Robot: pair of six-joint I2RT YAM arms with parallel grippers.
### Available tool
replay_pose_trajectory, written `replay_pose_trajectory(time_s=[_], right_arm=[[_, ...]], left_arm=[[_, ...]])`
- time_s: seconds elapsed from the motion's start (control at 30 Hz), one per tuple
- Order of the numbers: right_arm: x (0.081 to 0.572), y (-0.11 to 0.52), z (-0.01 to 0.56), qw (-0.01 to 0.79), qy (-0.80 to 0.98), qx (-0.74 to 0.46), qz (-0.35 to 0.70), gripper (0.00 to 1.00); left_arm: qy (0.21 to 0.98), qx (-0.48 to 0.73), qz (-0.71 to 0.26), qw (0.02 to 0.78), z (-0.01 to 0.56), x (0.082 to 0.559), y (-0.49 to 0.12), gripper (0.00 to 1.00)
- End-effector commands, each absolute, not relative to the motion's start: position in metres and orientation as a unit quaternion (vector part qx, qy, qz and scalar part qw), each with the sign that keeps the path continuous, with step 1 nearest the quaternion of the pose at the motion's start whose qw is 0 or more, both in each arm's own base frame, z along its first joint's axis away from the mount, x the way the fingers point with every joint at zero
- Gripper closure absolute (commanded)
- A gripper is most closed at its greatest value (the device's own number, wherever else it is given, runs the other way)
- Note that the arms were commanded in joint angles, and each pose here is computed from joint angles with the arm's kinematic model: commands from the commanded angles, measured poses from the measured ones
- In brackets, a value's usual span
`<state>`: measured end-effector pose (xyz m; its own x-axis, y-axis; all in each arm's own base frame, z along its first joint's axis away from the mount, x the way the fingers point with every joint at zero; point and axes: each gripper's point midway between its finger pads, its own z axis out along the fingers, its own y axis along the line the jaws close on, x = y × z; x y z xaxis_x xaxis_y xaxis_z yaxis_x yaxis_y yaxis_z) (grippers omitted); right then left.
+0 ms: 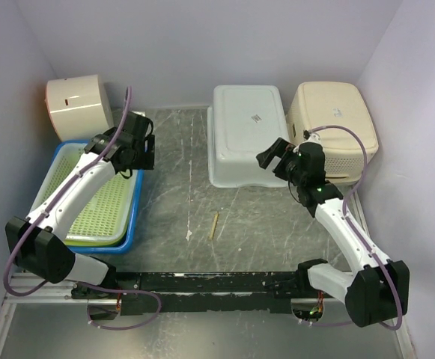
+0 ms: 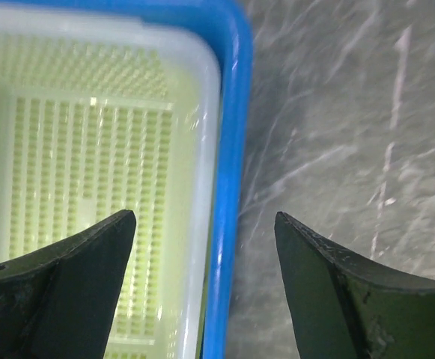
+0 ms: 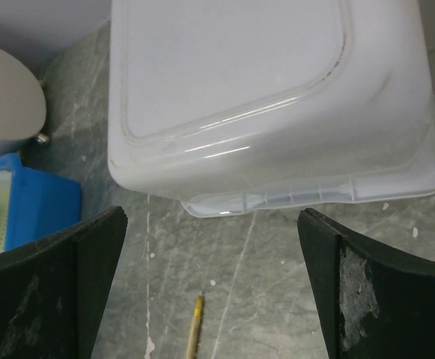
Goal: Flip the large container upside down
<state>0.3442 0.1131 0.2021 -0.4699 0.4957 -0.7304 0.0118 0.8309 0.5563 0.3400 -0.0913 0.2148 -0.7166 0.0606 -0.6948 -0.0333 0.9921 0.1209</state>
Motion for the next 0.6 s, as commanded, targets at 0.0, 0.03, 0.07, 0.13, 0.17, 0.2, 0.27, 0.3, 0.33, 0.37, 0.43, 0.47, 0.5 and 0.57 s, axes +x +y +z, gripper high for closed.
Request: replay_pose_trajectory(time_s=[0.0,0.03,0.07,0.13,0.17,0.2,0.27,0.3,0.33,0.37,0.43,0.47,0.5,0.57], right_arm=[[0.344,0.113,0.197,0.475,0.837,0.142,0.231,0.0],[0.345,0.114,0.196,0.474,0.837,0.141,0.233,0.0],[0.346,0.115,0.196,0.473,0.837,0.141,0.235,0.0],[0.349,0.117,0.194,0.471,0.838,0.138,0.239,0.0],[0.351,0.119,0.193,0.469,0.839,0.137,0.241,0.0],[0.352,0.12,0.192,0.467,0.84,0.134,0.243,0.0],[0.356,0.123,0.19,0.461,0.843,0.131,0.245,0.0],[0.357,0.124,0.189,0.458,0.844,0.13,0.247,0.0],[0.358,0.126,0.189,0.457,0.844,0.129,0.249,0.0],[0.359,0.127,0.187,0.455,0.845,0.128,0.251,0.0],[0.361,0.129,0.186,0.453,0.845,0.128,0.255,0.0],[0.361,0.13,0.185,0.452,0.845,0.128,0.257,0.0],[0.361,0.13,0.184,0.45,0.845,0.128,0.259,0.0],[0.362,0.132,0.183,0.448,0.845,0.129,0.262,0.0]], left_arm=[[0.952,-0.031,0.107,0.284,0.187,0.284,-0.061,0.15],[0.956,-0.036,0.106,0.269,0.183,0.274,-0.059,0.15],[0.96,-0.04,0.104,0.257,0.179,0.266,-0.058,0.15],[0.968,-0.038,0.096,0.229,0.17,0.249,-0.058,0.16],[0.972,-0.04,0.096,0.211,0.164,0.239,-0.057,0.16],[0.975,-0.044,0.097,0.195,0.16,0.231,-0.056,0.16],[0.978,-0.053,0.101,0.174,0.154,0.218,-0.053,0.18],[0.979,-0.056,0.098,0.171,0.152,0.213,-0.053,0.19],[0.978,-0.058,0.09,0.177,0.152,0.212,-0.054,0.21],[0.977,-0.061,0.087,0.184,0.154,0.212,-0.054,0.22],[0.975,-0.065,0.094,0.189,0.156,0.21,-0.05,0.26],[0.976,-0.065,0.093,0.187,0.155,0.21,-0.05,0.27],[0.977,-0.063,0.09,0.184,0.153,0.21,-0.052,0.28],[0.978,-0.061,0.093,0.176,0.148,0.211,-0.052,0.3]])
